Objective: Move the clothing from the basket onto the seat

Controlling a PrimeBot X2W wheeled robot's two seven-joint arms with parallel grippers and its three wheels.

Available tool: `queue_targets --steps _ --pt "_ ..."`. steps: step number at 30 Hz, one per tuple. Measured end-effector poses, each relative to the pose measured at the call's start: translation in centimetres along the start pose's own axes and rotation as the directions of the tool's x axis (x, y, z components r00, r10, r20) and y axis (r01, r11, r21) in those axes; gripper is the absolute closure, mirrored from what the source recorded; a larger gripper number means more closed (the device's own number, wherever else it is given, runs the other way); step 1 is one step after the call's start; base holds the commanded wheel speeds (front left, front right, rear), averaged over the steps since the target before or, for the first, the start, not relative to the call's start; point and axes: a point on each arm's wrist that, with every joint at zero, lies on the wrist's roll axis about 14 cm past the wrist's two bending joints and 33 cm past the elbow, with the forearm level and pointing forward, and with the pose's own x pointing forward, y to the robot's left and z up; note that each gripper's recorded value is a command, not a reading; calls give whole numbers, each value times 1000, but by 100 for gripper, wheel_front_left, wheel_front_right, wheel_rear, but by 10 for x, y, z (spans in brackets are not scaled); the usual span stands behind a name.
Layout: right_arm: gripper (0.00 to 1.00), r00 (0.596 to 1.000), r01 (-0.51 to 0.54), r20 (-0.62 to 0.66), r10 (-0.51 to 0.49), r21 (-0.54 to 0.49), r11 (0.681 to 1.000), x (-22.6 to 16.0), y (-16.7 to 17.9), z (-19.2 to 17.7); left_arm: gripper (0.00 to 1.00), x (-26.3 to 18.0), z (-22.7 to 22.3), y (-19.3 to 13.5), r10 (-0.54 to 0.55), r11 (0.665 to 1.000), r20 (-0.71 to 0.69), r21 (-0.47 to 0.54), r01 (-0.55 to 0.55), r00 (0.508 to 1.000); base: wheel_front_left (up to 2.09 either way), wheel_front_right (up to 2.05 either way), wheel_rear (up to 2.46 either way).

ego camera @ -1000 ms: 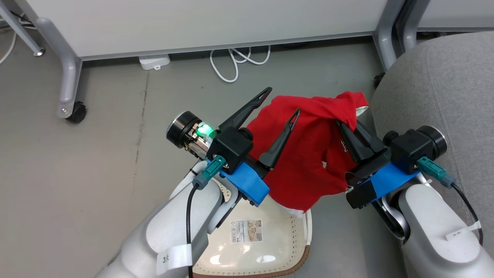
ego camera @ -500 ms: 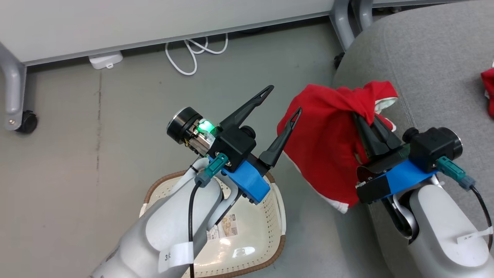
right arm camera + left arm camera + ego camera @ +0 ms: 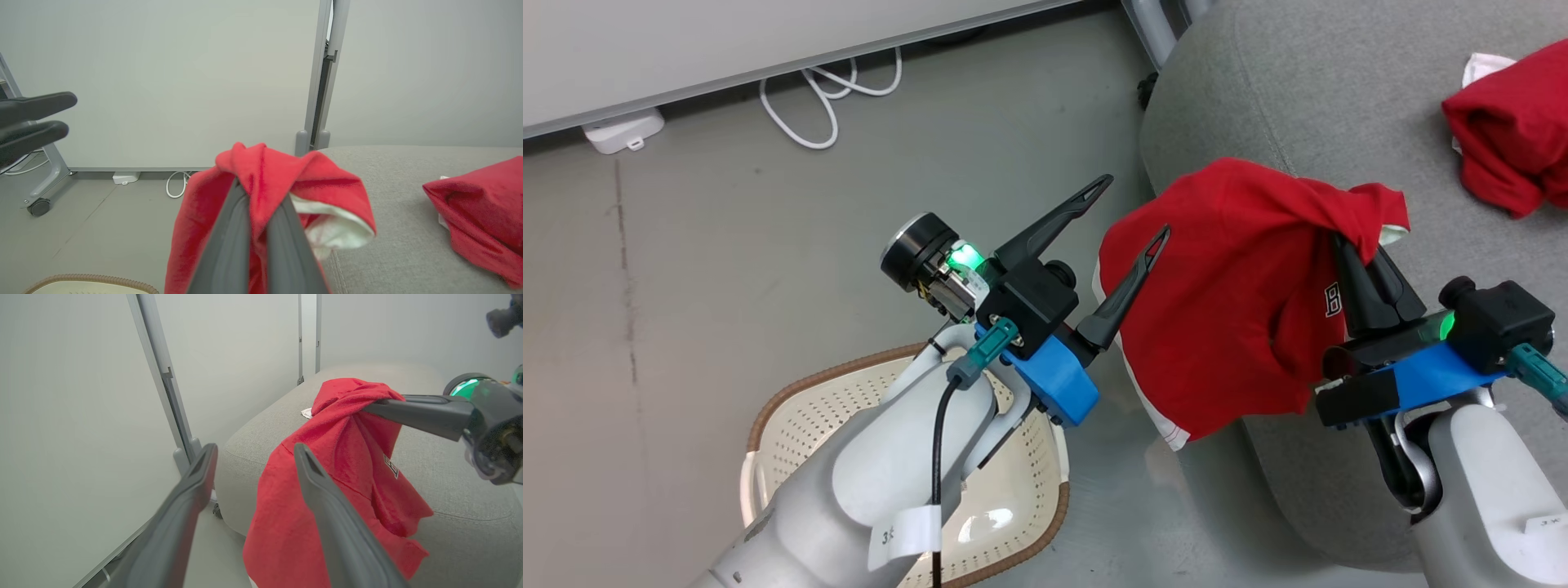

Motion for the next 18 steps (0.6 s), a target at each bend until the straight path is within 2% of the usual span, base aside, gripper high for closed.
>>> queue_targets --steps 18 --pt "100 970 238 -54 -238 -3 971 -51 -63 -13 0 33 -15 -46 -173 984 -6 -35 173 985 0 0 0"
